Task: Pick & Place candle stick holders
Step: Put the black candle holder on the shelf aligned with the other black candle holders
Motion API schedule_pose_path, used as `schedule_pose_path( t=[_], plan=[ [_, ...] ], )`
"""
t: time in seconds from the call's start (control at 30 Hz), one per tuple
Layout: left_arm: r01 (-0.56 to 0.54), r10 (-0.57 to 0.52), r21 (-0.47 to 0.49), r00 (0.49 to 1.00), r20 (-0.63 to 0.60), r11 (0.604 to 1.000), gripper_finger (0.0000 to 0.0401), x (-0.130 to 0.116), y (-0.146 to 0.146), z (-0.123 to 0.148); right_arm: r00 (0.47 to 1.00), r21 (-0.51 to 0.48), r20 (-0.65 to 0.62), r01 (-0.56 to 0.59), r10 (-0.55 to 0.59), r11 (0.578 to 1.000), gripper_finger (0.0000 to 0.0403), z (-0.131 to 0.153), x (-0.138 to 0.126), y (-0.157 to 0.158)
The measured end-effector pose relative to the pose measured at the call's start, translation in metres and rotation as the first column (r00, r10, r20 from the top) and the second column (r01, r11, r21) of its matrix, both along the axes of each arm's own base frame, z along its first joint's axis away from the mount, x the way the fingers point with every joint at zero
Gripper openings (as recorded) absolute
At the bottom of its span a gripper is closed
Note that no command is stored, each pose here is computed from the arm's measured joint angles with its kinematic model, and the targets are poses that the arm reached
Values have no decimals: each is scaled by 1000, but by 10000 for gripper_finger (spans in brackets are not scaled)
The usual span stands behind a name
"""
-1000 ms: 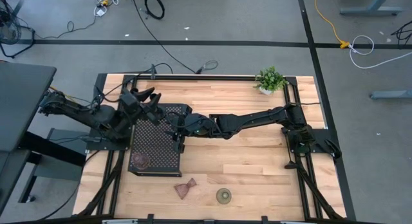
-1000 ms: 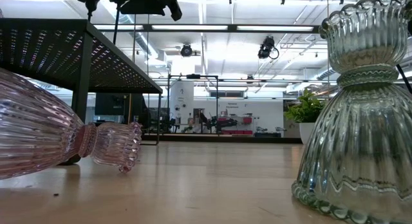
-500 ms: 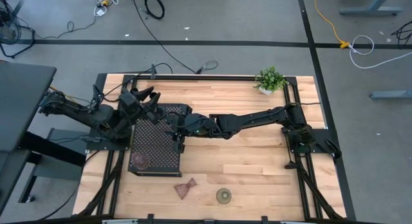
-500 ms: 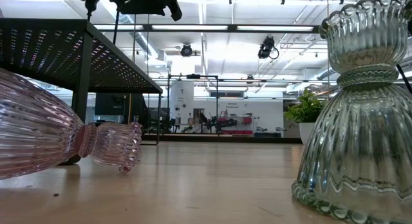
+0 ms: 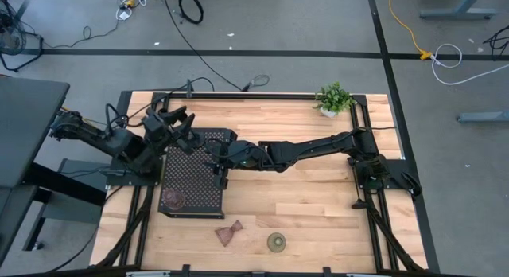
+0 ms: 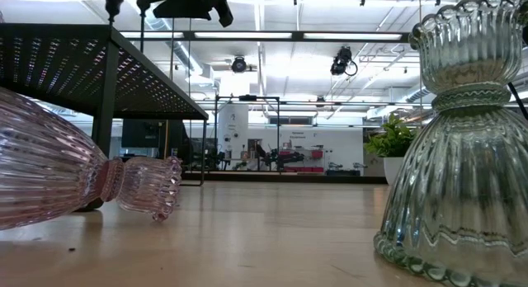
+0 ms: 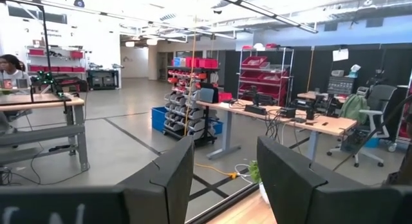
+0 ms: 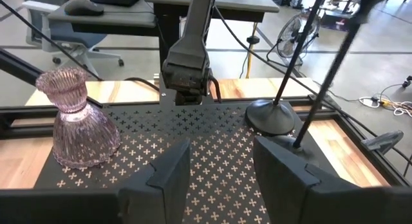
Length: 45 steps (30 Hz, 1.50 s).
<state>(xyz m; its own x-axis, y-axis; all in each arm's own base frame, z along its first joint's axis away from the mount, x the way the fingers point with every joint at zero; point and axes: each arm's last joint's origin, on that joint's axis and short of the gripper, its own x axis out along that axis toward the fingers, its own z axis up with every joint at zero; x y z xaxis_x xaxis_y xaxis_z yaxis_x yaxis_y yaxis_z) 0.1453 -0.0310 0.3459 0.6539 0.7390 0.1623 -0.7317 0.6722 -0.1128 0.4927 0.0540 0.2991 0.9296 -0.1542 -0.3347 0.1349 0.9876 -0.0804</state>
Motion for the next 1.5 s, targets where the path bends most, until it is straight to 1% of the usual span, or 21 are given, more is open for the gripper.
schedule_pose_path(
  t=[0.3, 0.4, 0.47, 0.57, 0.7, 0.77, 0.87, 0.97, 1.03, 1.13, 1.2, 1.3, 1.37, 1.4, 1.43, 1.5],
  plan=[
    [2, -2, 0, 1000, 2, 1000, 172, 0, 0, 0, 1000, 0, -1, 0, 0, 1000, 168, 0, 0, 0],
    [-4, 4, 16, 1000, -27, 1000, 172, -1, -2, 2, 1000, 6, -15, 3, -3, 1000, 168, -2, -1, 0],
    [0, 0, 15, 999, -36, 1000, 172, -4, -5, 8, 999, 17, -49, 12, -11, 1000, 168, -5, -2, 0],
    [32, -31, 21, 998, -59, 999, 172, -10, -13, 20, 992, 39, -112, 66, -61, 997, 168, -11, -5, -2],
    [75, -66, 47, 983, -169, 996, 172, -17, -28, 25, 966, 60, -241, 112, -95, 992, 168, -16, -17, 2],
    [113, -99, 53, 973, -207, 992, 172, -22, -37, 25, 953, 71, -289, 115, -90, 991, 168, -14, -26, 9],
    [204, -187, 54, 955, -229, 977, 172, -31, -51, 23, 933, 92, -353, 112, -73, 989, 168, -10, -40, 26],
    [321, -300, 56, 924, -239, 945, 172, -41, -65, 20, 910, 116, -411, 109, -52, 987, 168, -3, -57, 47],
    [387, -365, 49, 900, -239, 921, 172, -48, -73, 17, 892, 150, -449, 131, -50, 980, 168, 3, -72, 61],
    [460, -441, 32, 867, -232, 888, 172, -56, -81, 13, 850, 198, -523, 195, -65, 961, 168, 9, -96, 81],
    [496, -477, 29, 848, -233, 868, 172, -60, -85, 11, 810, 215, -583, 233, -67, 948, 168, 10, -112, 95],
    [537, -522, 13, 824, -221, 843, 172, -65, -89, 9, 748, 277, -663, 275, -24, 921, 168, 10, -133, 115],
    [558, -543, 10, 811, -219, 830, 172, -68, -91, 9, 696, 308, -718, 314, 4, 898, 168, 6, -144, 128],
    [566, -551, 8, 806, -217, 825, 172, -69, -92, 8, 666, 310, -746, 360, -9, 880, 168, 5, -150, 133],
    [572, -557, 7, 802, -217, 821, 172, -70, -93, 8, 625, 300, -780, 429, -40, 852, 168, 3, -157, 136],
    [580, -563, 11, 795, -225, 815, 172, -71, -94, 6, 516, 234, -846, 588, -136, 774, 168, 1, -173, 138]
  ],
)
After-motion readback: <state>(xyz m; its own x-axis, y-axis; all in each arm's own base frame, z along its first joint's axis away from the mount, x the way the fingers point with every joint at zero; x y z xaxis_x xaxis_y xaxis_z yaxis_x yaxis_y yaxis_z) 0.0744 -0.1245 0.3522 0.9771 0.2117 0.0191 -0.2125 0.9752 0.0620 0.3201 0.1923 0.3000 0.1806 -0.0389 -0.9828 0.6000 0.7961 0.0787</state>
